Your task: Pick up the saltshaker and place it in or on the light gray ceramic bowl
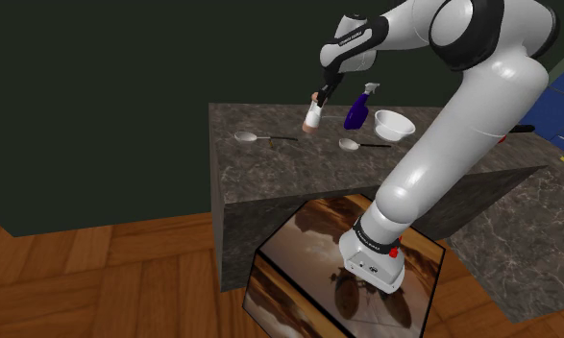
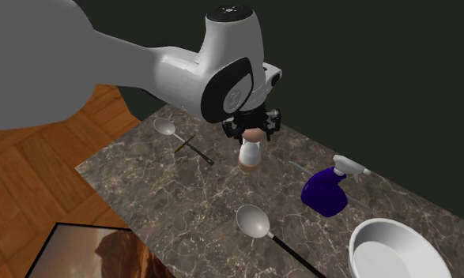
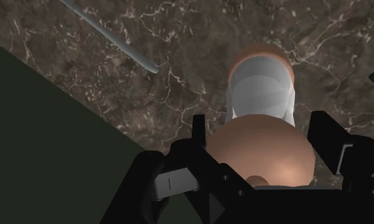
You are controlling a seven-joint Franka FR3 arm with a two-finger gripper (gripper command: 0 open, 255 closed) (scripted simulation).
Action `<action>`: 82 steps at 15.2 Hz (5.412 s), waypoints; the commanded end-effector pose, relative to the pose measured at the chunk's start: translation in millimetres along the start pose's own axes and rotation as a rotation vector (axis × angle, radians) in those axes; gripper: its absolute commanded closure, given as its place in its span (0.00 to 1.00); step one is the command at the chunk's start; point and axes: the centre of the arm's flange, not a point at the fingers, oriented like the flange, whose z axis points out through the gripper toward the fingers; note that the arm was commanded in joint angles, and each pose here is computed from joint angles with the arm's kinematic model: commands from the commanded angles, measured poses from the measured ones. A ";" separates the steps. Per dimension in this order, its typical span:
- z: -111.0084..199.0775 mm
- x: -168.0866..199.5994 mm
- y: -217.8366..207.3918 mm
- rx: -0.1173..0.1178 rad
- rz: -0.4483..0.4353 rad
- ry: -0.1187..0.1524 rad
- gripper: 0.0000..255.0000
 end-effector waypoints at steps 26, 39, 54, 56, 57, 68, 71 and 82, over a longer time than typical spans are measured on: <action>-103.0 9.1 20.4 0.000 0.000 0.000 1.00; -152.7 -15.0 57.2 0.000 0.000 0.000 1.00; -169.1 -155.7 195.6 0.000 0.000 0.000 1.00; -171.3 -174.4 214.0 0.000 0.000 0.000 1.00; -172.4 -183.8 223.2 0.000 0.000 0.000 1.00; -184.4 -287.0 324.7 0.000 0.000 0.000 1.00; -175.9 -303.3 337.7 0.000 0.000 0.000 1.00; -119.1 -308.3 326.5 0.000 0.000 0.000 1.00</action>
